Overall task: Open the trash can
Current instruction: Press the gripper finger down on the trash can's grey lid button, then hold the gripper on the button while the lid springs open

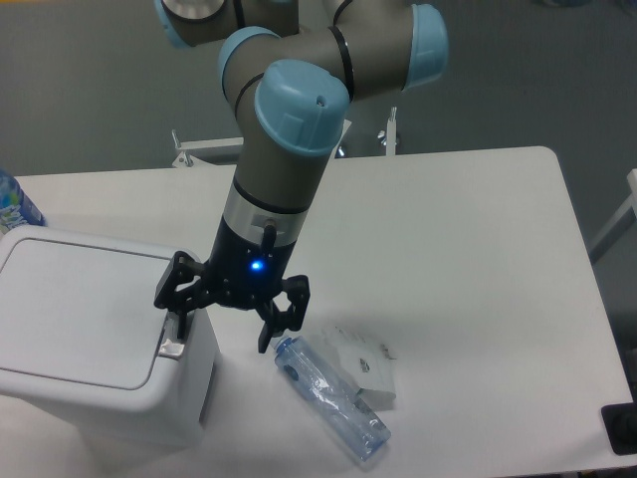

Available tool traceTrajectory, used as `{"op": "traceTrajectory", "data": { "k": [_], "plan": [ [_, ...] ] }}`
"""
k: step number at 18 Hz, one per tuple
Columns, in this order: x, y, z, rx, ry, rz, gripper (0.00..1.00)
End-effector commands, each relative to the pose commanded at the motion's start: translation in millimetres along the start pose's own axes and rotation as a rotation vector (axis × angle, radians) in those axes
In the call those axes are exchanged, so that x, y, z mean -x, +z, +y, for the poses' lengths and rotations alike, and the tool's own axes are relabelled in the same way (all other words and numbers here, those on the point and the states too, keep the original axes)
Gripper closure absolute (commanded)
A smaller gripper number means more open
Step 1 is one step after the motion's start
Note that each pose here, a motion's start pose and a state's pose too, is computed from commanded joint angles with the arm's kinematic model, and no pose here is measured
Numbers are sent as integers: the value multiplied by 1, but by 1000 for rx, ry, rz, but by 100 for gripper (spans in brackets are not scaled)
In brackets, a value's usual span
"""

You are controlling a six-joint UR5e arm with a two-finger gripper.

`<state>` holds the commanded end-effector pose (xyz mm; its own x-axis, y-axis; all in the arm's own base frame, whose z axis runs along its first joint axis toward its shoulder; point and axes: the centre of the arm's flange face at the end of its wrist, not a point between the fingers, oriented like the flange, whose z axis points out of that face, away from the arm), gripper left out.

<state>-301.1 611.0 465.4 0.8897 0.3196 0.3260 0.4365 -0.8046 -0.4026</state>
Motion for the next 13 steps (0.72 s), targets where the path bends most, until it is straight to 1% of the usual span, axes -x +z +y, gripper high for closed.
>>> {"op": "traceTrajectory", "data": {
  "k": [10, 13],
  "plan": [
    [0, -1, 0, -1, 2, 0, 0],
    [0, -7, -3, -14, 13, -5, 0]
  ]
}}
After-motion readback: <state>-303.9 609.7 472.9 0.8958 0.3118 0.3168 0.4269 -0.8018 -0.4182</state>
